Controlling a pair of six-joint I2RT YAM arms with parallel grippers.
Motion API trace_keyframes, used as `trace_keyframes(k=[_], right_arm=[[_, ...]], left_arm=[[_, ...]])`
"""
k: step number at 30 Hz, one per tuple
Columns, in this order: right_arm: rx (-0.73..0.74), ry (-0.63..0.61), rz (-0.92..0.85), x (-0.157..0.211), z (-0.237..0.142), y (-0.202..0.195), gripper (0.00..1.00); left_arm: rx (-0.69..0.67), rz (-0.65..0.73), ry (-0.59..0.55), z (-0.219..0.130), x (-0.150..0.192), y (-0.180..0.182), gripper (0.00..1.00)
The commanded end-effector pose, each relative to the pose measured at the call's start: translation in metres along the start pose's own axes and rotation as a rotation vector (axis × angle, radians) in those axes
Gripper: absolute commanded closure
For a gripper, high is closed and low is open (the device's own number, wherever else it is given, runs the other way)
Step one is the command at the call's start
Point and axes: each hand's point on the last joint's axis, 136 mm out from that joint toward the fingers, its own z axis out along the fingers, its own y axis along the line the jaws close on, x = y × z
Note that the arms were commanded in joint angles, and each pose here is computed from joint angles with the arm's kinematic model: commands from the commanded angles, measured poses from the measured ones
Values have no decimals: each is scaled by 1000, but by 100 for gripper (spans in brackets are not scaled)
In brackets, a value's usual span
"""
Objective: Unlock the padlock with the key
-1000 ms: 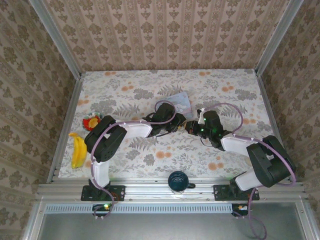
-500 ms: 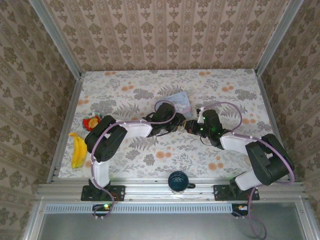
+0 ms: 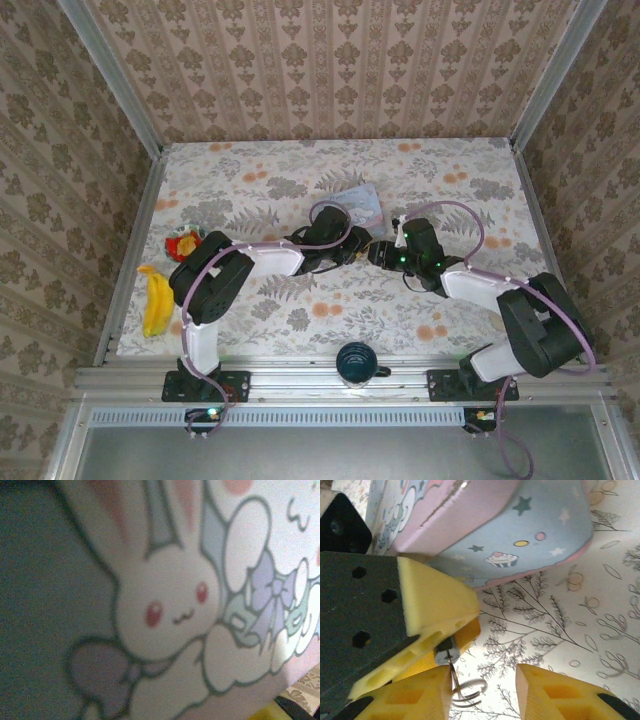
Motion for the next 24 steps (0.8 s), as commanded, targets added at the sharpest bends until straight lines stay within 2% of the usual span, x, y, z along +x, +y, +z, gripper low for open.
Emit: trace_keyframes(k=[1, 10, 17, 24], right_arm=[[45, 6, -39, 6, -15, -6, 60], [49, -10, -1, 7, -32, -4, 60], [-11, -43, 6, 1, -39, 7, 73], [-53, -59, 17, -3, -32, 14, 73]], left_arm=[[-180, -166, 145, 3, 33, 64, 100], [-168, -164, 152, 4, 33, 61, 100], [-157, -169, 154, 4, 34, 60, 100], [-149, -170, 152, 4, 34, 58, 100]])
